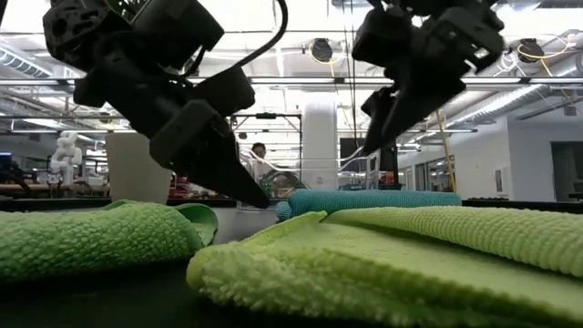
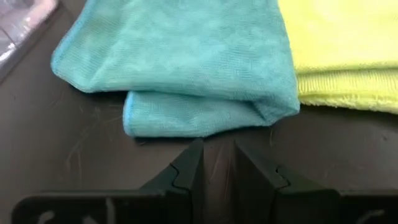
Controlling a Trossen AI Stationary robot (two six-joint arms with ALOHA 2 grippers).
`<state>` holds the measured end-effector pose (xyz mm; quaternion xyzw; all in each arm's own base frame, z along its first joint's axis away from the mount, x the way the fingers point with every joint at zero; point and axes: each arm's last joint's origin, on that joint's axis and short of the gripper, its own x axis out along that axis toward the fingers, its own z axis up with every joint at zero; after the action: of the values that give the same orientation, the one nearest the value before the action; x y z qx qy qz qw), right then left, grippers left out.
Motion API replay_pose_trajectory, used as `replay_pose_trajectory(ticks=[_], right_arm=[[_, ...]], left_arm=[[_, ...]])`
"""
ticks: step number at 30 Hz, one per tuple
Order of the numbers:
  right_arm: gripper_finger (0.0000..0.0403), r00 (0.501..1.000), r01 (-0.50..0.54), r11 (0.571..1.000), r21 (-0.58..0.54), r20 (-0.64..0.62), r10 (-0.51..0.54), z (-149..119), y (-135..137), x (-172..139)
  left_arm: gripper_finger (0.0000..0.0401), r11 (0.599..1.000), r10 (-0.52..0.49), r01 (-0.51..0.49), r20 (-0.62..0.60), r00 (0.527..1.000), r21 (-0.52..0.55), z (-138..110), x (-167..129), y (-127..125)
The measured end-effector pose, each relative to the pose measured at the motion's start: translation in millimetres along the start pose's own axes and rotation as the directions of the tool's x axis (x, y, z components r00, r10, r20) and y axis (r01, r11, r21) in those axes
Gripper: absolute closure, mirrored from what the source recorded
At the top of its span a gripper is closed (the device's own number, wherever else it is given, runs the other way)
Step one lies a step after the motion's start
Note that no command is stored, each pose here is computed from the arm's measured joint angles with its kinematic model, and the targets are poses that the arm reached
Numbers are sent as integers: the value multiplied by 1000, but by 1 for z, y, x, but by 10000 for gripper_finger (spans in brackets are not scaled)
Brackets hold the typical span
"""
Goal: Fold microfiber towels
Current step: Fold the blue towel
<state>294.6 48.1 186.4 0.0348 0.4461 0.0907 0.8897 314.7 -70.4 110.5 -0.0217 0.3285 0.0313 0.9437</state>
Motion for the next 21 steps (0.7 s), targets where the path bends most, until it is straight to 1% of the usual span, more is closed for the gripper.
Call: replay_pose_trajectory(ticks=[4, 7, 11, 15, 18, 19, 21], right_arm=[[183, 998, 23, 1000, 1, -65, -23, -9, 13, 16], [183, 990, 93, 996, -16, -110, -94, -17, 18, 30], [183, 974, 158, 987, -13, -165, -158, -26, 16, 47], [192, 969, 176, 984, 15, -180, -170, -28, 14, 52], [218, 967, 197, 980, 12, -168, -192, -27, 13, 49], [233, 965, 212, 977, 2, -161, -209, -26, 13, 46], [274, 969, 209, 978, -4, -131, -208, -22, 14, 38]], left_arm=[[311, 1000, -3, 3, 20, 1000, -5, 1, 2, 0], [311, 1000, -6, 6, 43, 999, -10, 3, 1, -1], [311, 1000, -10, 10, 58, 998, -11, 5, 1, -1], [311, 1000, -10, 11, 63, 998, -13, 5, 1, -1], [311, 1000, -12, 13, 64, 998, -12, 5, 1, -2], [311, 1000, -12, 13, 64, 998, -12, 5, 1, -2], [311, 1000, -21, 22, 65, 998, -12, 5, 1, -2]])
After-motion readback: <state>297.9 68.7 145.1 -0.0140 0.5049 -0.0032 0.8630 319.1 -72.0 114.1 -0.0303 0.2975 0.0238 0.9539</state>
